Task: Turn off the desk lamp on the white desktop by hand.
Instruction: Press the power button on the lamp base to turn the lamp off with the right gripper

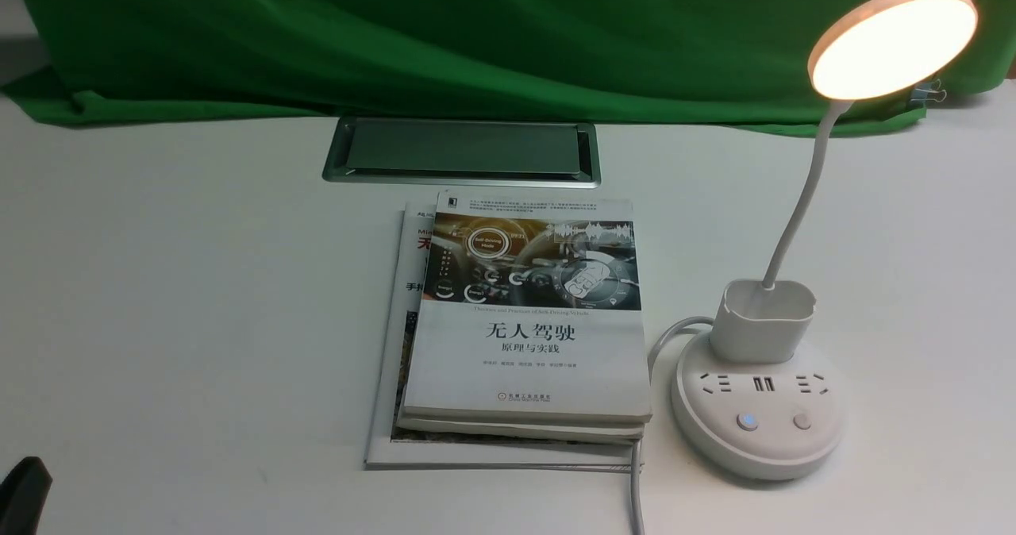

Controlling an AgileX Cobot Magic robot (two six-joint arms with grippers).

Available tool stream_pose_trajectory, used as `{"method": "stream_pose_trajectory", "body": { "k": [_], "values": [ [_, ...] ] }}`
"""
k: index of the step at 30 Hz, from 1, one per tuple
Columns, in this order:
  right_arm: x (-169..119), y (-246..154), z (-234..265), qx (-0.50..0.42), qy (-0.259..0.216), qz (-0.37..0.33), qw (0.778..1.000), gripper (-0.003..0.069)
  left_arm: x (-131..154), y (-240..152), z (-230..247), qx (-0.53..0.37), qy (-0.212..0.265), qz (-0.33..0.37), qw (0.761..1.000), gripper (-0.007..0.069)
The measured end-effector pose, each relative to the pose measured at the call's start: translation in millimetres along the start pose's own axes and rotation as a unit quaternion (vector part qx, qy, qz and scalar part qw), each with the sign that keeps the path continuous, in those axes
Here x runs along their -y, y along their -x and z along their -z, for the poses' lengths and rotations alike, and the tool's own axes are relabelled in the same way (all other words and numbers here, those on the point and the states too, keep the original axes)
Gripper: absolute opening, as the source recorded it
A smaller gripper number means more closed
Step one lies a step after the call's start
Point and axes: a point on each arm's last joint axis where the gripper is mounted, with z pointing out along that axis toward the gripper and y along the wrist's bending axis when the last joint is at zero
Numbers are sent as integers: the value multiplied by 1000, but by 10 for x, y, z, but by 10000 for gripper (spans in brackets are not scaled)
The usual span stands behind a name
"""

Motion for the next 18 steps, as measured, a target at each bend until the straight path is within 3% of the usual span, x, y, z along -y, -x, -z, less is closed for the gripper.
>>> {"method": "stream_pose_trajectory", "body": {
  "k": [5,11,15,16,17,18],
  "values": [
    [-21,67,3,37,13,-20,999,29,0,0,0,0,0,0,1000,242],
    [-235,373,-50,-62,2,17,998,32,0,0,0,0,0,0,1000,242],
    [-487,735,-284,-238,-22,107,965,32,0,1,0,0,0,0,1000,242],
    [-551,814,-424,-318,-30,131,938,32,0,1,0,0,0,0,1000,242],
    [-572,851,-445,-324,-30,135,936,32,0,1,0,0,0,0,1000,242],
    [-575,837,-526,-366,-35,144,919,32,0,1,0,0,0,0,1000,242]
  ]
}}
